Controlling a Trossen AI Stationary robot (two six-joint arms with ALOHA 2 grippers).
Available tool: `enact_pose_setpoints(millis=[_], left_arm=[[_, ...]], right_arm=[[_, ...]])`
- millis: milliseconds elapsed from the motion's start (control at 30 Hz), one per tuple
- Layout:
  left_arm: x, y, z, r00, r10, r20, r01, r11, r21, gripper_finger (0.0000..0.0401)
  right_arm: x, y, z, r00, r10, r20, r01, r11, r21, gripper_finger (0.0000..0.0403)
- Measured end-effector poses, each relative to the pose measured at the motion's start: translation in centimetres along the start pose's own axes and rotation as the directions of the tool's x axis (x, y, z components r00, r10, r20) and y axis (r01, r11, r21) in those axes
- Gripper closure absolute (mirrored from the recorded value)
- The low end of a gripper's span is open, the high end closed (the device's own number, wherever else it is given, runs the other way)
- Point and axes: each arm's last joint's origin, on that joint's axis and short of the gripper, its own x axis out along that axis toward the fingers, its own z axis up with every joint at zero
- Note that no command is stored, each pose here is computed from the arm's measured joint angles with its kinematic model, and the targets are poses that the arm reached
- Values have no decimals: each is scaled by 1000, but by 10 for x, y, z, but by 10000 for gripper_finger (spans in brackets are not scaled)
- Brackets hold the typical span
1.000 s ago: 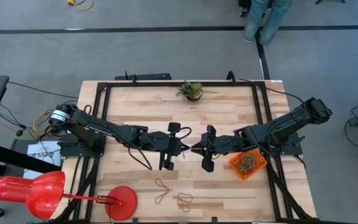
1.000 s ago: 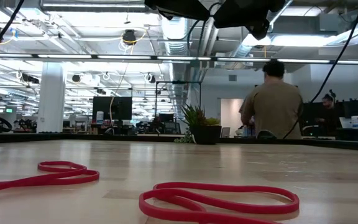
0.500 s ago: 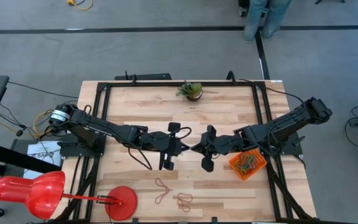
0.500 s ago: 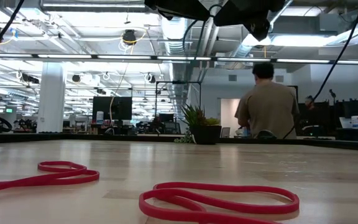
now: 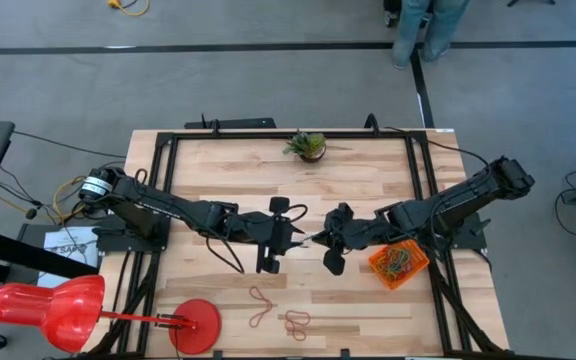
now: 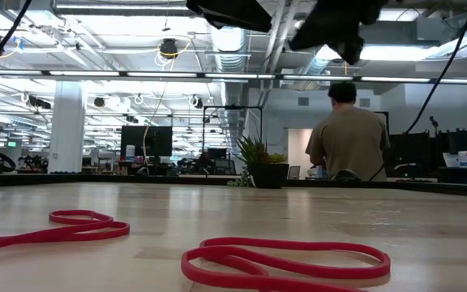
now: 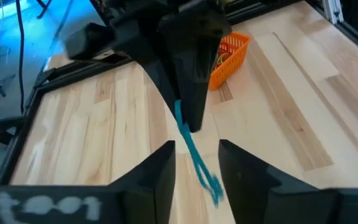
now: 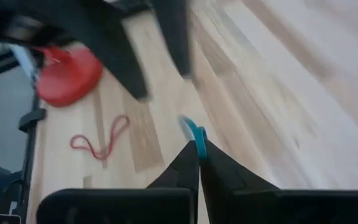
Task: Pick and place rubber bands into bin
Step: Put the blue rubber band into the orange basket
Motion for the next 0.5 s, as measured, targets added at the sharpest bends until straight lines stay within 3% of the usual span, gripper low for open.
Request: enact_pose_setpoints(millis=[233, 500], left_arm=[[0, -1, -5, 999, -9, -49, 6, 998, -60, 276], [-1, -2, -16, 987, -13, -162, -2, 995, -96, 275]], right_arm=[[-6, -3, -23, 978, -89, -189, 122, 978, 169, 402], [-29, 6, -47, 933, -109, -343, 215, 933, 289, 403]])
